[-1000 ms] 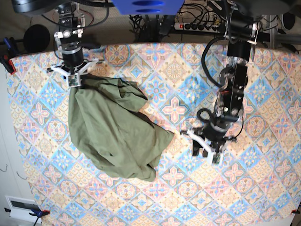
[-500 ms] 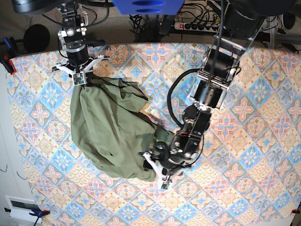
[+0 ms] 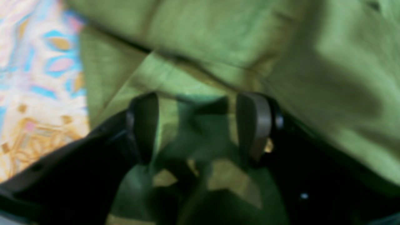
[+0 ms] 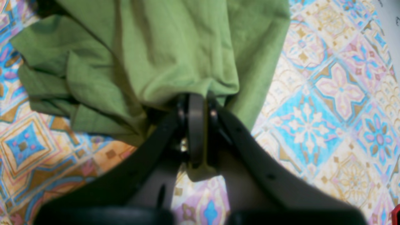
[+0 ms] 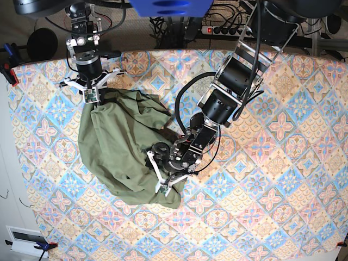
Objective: Layout the t-shirt on the table in an organized manner, then fold the t-shirt properly
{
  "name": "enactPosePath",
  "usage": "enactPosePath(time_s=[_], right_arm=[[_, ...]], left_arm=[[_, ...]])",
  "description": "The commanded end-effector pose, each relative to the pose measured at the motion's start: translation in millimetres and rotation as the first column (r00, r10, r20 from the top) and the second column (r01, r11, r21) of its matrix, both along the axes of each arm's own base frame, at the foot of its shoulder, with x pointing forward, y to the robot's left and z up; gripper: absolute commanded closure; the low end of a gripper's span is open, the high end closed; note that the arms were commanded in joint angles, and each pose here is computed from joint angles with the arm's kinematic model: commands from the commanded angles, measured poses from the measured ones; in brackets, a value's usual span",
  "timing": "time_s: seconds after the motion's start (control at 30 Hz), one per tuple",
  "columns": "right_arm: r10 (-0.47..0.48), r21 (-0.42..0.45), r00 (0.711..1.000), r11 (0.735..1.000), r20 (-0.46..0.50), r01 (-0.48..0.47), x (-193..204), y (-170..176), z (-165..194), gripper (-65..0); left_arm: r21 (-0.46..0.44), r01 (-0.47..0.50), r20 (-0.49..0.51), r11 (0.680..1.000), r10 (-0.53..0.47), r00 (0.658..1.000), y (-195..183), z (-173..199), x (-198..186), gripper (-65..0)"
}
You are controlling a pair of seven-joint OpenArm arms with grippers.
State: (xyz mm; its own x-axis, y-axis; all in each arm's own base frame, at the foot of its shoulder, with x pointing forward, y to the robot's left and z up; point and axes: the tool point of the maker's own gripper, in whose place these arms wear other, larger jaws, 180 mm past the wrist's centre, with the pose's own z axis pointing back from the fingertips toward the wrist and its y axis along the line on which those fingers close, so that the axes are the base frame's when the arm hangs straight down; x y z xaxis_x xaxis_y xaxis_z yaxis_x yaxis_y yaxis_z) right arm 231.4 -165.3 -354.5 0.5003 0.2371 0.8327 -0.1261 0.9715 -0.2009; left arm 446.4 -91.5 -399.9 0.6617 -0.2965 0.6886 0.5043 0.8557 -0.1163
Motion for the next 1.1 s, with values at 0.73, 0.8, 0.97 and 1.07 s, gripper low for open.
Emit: enactPosePath(time_s=[0.73, 0.8, 0.97, 1.07], right_arm=[[0.008, -0.094, 0.99, 0.996, 0.14, 0.006, 70, -28, 44, -0.4], [0.007, -0.101, 0.99, 0.995, 0.141, 0.007, 73, -31, 44, -0.6], [0.005, -0.101, 0.991, 0.995, 0.132, 0.009, 72, -32, 41, -0.7], [0.005, -0.101, 0.993, 0.995, 0.115, 0.007, 67, -32, 36, -0.7]], left_arm=[[-0.068, 0.031, -0.01, 0.997, -0.032, 0.999, 137, 21, -124, 0.0], [-0.058, 0.045, -0.002, 0.997, -0.045, 0.999, 141, 22, -140, 0.0], [-0.091, -0.062, 0.056, 0.994, 0.067, 0.996, 168, 43, -126, 0.0], [-0.151, -0.102, 0.12, 0.983, 0.121, 0.985, 163, 69, -98, 0.0]])
